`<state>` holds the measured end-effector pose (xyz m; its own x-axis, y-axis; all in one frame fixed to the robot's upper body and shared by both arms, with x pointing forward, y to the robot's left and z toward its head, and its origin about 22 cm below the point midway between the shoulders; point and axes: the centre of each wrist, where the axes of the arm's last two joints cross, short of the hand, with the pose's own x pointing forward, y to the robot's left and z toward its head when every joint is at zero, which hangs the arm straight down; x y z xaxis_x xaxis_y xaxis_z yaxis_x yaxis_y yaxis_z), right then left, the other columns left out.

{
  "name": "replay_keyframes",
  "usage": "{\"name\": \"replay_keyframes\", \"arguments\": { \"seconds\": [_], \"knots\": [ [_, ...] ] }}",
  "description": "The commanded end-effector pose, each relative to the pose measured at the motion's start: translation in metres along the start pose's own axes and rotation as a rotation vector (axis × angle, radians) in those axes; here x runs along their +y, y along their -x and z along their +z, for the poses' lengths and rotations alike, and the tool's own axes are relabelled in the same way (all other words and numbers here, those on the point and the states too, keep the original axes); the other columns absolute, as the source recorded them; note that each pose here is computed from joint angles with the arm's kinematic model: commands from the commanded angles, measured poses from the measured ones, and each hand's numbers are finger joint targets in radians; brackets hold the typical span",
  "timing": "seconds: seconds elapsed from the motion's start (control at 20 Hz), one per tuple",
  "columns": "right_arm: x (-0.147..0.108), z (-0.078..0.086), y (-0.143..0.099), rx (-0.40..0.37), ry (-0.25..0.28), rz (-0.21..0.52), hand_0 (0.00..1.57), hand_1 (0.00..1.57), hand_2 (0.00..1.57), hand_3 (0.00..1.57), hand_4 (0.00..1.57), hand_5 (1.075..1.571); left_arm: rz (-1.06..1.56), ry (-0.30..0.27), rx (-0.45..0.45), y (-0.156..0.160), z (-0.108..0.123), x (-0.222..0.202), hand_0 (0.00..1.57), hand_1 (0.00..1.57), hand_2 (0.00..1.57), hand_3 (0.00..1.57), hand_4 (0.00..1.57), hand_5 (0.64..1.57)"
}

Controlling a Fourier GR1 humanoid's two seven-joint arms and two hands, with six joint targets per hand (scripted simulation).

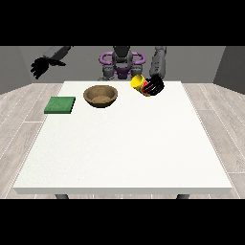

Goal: Pick the cup and pour the ball into the bowl, then pick the bowl and place it on the pad

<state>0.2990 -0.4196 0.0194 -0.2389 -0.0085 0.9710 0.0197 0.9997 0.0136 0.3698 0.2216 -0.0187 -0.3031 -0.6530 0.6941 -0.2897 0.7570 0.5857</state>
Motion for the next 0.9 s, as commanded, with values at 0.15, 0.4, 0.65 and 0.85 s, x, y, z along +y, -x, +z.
{"name": "replay_keyframes", "arguments": {
  "seconds": [0.15, 0.4, 0.65, 0.85],
  "knots": [
    [-0.029, 0.032, 0.023, 0.114, 0.094, 0.012, 0.0, 0.0, 0.0, 0.0, 0.0, 1.56, -0.221, 0.13, -0.044, -0.04, 0.002, -0.039, 1.38, 1.38, 1.57, 1.57, 1.14, 1.567],
    [-0.045, 0.065, 0.04, 0.109, 0.132, 0.016, 0.0, 0.0, 0.0, 0.0, 0.0, 1.56, -0.249, 0.167, -0.066, -0.068, 0.002, -0.053, 1.37, 1.37, 1.57, 1.57, 1.14, 1.566],
    [-0.04, 0.071, 0.053, 0.148, 0.155, 0.027, 0.0, 0.0, 0.0, 0.0, 0.0, 1.554, -0.351, 0.229, -0.115, -0.098, -0.003, -0.067, 1.35, 1.35, 1.57, 1.57, 1.05, 1.569],
    [-0.043, 0.058, 0.046, 0.159, 0.171, 0.013, 0.0, 0.0, 0.06, 0.0, 0.0, 1.551, -0.456, 0.276, -0.162, -0.116, -0.004, -0.078, 1.08, 1.08, 1.57, 1.57, 0.96, 1.57]
  ]
}}
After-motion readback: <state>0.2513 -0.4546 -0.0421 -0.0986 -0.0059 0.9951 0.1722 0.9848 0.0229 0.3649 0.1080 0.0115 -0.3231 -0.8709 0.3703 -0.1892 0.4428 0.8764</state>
